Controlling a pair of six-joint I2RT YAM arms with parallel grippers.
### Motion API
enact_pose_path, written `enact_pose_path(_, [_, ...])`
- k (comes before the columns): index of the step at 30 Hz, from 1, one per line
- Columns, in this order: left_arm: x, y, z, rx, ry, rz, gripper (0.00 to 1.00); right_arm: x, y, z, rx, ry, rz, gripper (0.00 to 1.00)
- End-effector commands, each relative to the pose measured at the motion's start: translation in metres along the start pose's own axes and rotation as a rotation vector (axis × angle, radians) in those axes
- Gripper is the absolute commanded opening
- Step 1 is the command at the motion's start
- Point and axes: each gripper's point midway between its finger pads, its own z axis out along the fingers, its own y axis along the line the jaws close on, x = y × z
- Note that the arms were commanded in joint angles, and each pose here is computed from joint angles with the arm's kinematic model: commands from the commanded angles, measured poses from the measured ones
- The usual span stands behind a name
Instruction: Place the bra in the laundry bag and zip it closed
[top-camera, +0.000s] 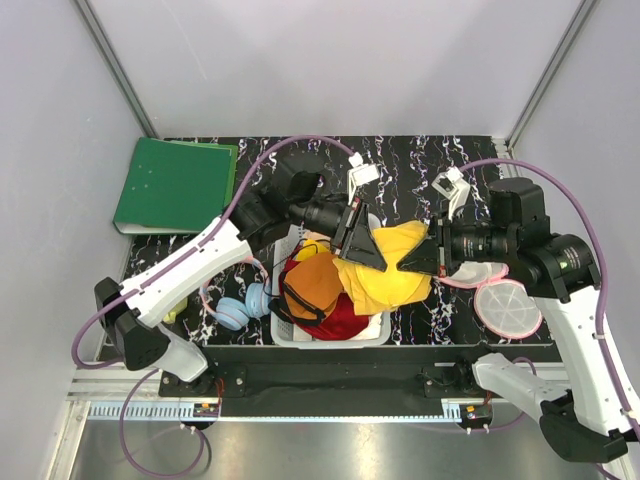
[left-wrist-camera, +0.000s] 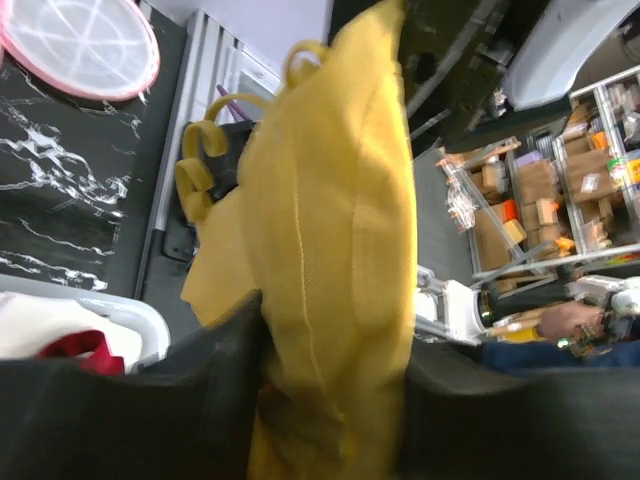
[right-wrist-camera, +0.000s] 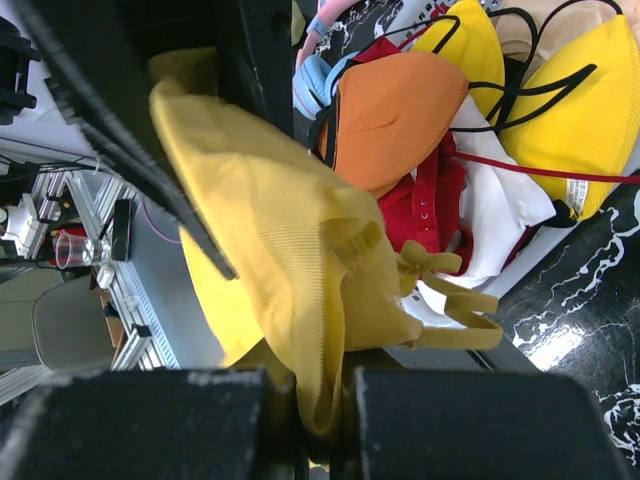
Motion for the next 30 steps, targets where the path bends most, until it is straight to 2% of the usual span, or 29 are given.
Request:
enact_pose_path(1, [-0.011, -0.027, -0.005, 0.080, -0.054, 0.046, 0.28, -0.019, 0.006, -0.003, -0.009, -0.077, -0.070, 0.00])
enact_pose_path(3, [-0.015, -0.021, -0.007, 0.045, -0.074, 0.026, 0.07, -0.017, 0.005, 0.000, -0.011, -0.069, -0.046, 0.02])
enact_pose_path(4, [-0.023, -0.016, -0.013, -0.019, -0.132, 0.029, 0.00, -0.016, 0.005, -0.001, 0.000, -0.073, -0.021, 0.26])
enact_pose_path(8, [-0.046, 0.005, -0.044, -0.258, -0.308, 0.049, 0.00, -0.014, -0.014, -0.004, 0.127, -0.130, 0.095, 0.81])
enact_pose_path(10, [-0.056, 0.015, -0.063, -0.365, -0.397, 0.043, 0.00, -0.013, -0.021, -0.005, 0.173, -0.159, 0.175, 0.89])
enact_pose_path(11, [-0.059, 0.006, -0.074, -0.380, -0.443, 0.061, 0.00, -0.015, -0.031, -0.005, 0.225, -0.182, 0.215, 0.97])
enact_pose_path(12, [-0.067, 0.007, -0.084, -0.425, -0.496, 0.068, 0.00, -0.019, -0.035, -0.005, 0.246, -0.209, 0.250, 1.00])
enact_pose_path(15, [-0.081, 0.002, -0.114, -0.512, -0.641, 0.054, 0.00, -0.029, -0.024, 0.002, 0.151, -0.271, 0.308, 1.00])
enact_pose_path(16, [-0.086, 0.003, -0.125, -0.537, -0.689, 0.027, 0.00, -0.049, -0.010, 0.000, 0.076, -0.361, 0.304, 1.00])
enact_pose_path(17, [-0.089, 0.003, -0.131, -0.537, -0.743, -0.047, 0.00, -0.046, -0.010, 0.009, 0.022, -0.352, 0.327, 1.00])
enact_pose_path(18, [-0.091, 0.006, -0.143, -0.570, -0.804, -0.104, 0.00, -0.067, 0.007, 0.007, -0.083, -0.433, 0.315, 1.00])
enact_pose_path(20, [-0.100, 0.002, -0.155, -0.530, -0.897, -0.208, 0.00, -0.071, 0.012, 0.017, -0.178, -0.435, 0.340, 1.00])
enact_pose_path(21, [-0.103, -0.003, -0.158, -0.512, -0.920, -0.219, 0.00, -0.086, 0.021, 0.016, -0.246, -0.479, 0.303, 1.00])
enact_pose_path(24, [-0.114, -0.011, -0.164, -0.472, -0.974, -0.251, 0.00, -0.104, 0.039, 0.019, -0.397, -0.483, 0.321, 1.00])
enact_pose_path(30, [-0.112, 0.003, -0.164, -0.478, -0.989, -0.325, 0.00, -0.121, 0.048, 0.024, -0.498, -0.495, 0.374, 1.00])
